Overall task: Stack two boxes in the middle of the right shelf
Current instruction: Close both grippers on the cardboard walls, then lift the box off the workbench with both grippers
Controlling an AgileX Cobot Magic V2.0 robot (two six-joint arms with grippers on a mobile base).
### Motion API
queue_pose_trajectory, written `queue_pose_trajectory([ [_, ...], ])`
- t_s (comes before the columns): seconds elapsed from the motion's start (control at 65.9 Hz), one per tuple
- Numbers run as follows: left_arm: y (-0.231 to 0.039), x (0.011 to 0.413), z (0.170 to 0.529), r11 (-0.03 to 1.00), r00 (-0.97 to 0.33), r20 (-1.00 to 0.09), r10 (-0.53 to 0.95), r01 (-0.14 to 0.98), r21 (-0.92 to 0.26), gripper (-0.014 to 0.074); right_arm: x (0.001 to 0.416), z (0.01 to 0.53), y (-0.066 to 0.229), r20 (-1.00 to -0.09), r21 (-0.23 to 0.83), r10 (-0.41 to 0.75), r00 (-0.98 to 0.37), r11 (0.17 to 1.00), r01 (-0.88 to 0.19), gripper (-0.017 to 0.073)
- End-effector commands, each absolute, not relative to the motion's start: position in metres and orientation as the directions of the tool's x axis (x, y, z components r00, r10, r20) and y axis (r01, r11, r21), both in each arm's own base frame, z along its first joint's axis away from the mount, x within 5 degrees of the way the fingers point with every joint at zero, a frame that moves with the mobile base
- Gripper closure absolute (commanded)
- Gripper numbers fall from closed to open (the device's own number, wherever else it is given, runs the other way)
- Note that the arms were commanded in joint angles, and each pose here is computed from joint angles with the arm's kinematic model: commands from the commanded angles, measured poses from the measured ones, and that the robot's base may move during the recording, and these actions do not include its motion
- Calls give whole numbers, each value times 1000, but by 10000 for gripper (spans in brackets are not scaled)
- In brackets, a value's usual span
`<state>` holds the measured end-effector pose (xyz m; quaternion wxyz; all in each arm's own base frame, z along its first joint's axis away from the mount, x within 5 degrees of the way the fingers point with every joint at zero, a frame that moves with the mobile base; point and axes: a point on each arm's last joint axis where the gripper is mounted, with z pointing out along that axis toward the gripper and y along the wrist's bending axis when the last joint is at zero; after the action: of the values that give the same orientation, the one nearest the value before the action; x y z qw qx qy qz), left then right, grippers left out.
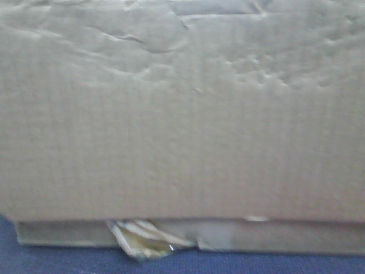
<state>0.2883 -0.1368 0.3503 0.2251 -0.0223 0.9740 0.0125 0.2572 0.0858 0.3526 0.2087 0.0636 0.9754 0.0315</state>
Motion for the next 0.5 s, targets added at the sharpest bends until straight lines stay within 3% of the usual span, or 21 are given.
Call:
queue_pose_trajectory([
  [0.0, -120, 279, 378, 995, -831, -554, -49, -90, 47, 705, 255, 377, 79, -565, 76, 117, -817, 993, 89, 718],
  [0.121, -114, 275, 404, 995, -765, -642, -51, -93, 32, 705, 258, 397, 79, -676, 95, 108, -729, 994, 59, 718],
  [0.485, -113, 284, 469, 999, -484, -874, -31, -33, -17, 705, 275, 456, 78, -864, 87, 85, -496, 996, 19, 718],
])
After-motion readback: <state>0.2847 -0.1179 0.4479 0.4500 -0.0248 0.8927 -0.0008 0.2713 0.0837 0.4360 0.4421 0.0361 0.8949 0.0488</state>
